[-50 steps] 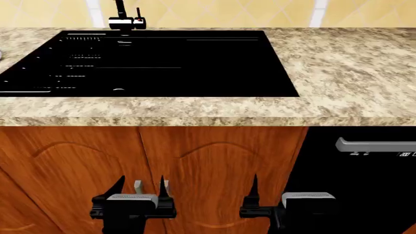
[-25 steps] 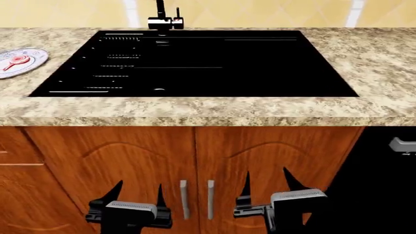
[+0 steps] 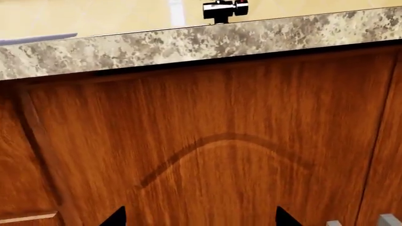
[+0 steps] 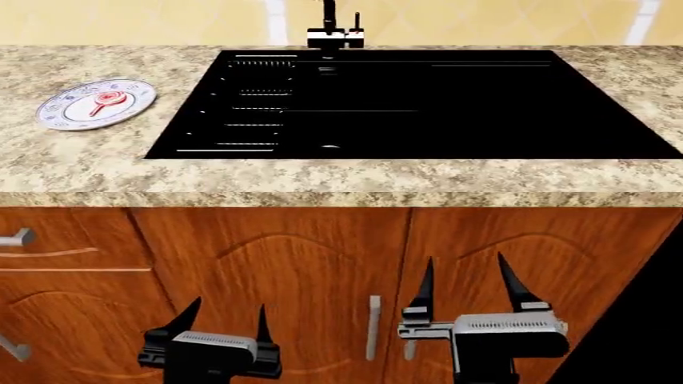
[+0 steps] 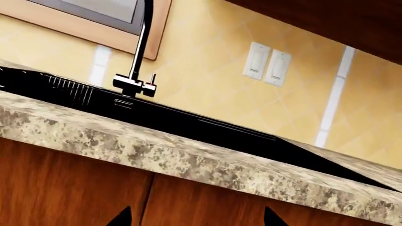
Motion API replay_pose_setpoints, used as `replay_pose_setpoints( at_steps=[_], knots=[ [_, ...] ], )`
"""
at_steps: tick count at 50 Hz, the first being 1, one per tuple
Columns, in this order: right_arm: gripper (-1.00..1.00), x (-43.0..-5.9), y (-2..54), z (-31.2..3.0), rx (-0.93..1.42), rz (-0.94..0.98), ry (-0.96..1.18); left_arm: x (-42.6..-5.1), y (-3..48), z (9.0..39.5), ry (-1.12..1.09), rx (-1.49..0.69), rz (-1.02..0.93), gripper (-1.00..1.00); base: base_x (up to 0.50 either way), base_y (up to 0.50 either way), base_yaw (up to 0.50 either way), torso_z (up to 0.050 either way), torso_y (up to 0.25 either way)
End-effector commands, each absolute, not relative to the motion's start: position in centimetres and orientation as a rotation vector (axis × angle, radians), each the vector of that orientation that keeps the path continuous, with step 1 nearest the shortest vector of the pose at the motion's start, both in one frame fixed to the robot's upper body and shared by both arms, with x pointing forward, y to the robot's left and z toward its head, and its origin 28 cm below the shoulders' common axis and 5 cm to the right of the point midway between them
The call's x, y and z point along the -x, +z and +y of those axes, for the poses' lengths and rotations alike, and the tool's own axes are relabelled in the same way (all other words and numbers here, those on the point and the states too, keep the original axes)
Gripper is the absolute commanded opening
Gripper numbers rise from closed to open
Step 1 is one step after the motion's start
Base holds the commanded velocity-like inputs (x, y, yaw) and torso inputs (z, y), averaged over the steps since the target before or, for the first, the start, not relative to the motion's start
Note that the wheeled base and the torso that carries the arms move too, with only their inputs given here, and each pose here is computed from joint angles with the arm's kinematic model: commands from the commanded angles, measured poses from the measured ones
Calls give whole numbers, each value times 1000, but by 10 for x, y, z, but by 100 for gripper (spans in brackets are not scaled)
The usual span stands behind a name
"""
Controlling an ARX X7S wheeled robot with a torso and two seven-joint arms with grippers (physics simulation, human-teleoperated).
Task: Move the dessert items from the plate to the tray.
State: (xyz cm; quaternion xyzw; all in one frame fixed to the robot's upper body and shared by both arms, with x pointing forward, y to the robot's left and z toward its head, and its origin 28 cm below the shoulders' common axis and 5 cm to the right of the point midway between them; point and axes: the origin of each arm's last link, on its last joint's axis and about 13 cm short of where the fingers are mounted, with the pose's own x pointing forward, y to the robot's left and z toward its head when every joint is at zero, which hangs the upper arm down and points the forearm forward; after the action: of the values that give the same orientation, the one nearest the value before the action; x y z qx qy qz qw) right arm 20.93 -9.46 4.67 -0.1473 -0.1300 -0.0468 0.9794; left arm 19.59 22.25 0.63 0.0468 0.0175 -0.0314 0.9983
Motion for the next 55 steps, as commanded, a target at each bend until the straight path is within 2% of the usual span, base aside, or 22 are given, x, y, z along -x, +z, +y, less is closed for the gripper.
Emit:
replay_pose_setpoints(
  at_steps=[1,55],
  knots=[
    [100,-208,50,-94,315,-292,-104,-194,8,222,-70,-97,40,100,0,500,0,0,0],
    [100,-204,52,-84,288,-332,-20,-192,6,221,-75,-83,73,100,0,500,0,0,0]
  ],
)
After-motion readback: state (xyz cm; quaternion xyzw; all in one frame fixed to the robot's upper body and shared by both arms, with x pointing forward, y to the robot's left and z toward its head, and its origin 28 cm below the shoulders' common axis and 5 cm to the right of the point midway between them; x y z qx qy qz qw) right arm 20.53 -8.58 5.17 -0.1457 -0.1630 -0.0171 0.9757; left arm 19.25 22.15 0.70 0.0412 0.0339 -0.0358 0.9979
